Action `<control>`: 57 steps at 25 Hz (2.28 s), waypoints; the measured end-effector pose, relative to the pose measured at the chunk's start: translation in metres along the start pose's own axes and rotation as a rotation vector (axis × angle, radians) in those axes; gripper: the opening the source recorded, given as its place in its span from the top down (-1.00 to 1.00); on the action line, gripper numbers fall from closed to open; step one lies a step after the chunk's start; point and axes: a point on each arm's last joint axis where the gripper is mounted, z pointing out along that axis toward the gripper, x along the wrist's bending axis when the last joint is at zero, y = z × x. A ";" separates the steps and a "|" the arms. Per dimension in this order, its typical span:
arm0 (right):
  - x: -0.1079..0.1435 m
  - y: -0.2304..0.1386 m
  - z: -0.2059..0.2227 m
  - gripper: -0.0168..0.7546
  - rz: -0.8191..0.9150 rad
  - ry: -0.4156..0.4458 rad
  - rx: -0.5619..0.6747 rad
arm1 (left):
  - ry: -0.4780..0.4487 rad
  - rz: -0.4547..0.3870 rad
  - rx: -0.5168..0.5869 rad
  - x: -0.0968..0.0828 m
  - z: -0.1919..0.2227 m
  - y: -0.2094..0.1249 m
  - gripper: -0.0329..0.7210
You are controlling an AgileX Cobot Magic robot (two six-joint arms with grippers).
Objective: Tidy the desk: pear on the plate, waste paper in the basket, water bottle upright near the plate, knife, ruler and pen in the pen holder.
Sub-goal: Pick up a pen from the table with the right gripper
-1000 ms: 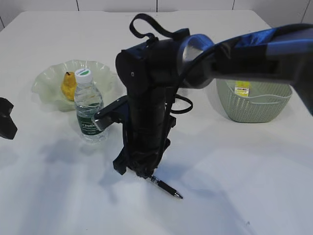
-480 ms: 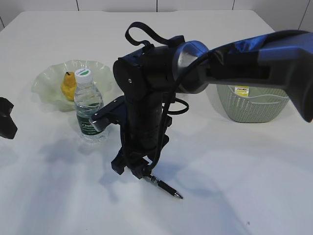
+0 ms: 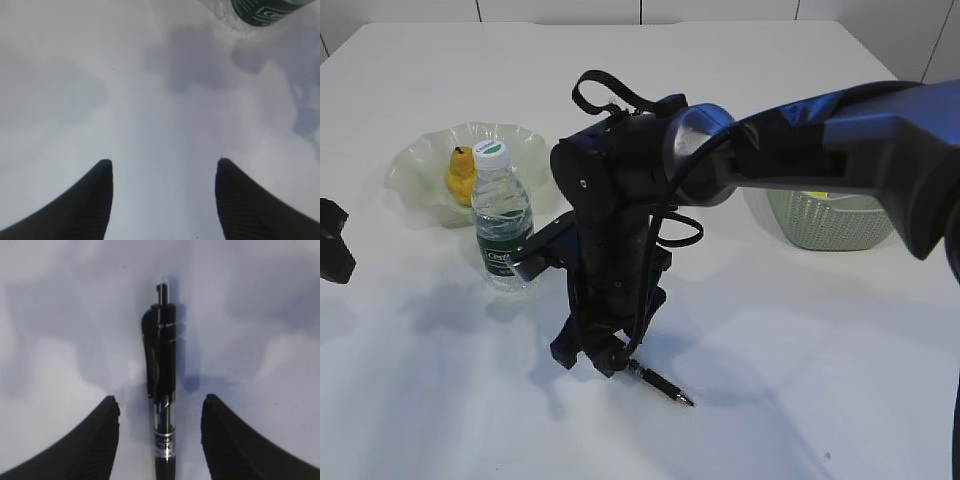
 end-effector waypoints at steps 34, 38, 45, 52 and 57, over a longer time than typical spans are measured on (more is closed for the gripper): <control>0.002 0.003 0.014 -0.07 0.017 0.028 -0.004 | 0.000 0.000 0.000 0.000 0.000 0.000 -0.30; 0.002 0.003 0.014 0.00 0.017 0.029 -0.004 | 0.000 0.000 0.000 0.000 0.000 0.000 -0.30; 0.003 0.003 0.014 0.64 0.020 0.036 -0.001 | 0.000 0.000 0.000 0.000 0.000 0.000 -0.30; -0.001 0.002 0.014 0.71 0.031 0.038 0.005 | 0.000 0.000 0.000 0.000 0.000 0.000 -0.30; -0.002 0.002 0.009 0.72 0.032 0.041 0.024 | 0.000 0.000 0.000 0.000 0.000 0.000 -0.30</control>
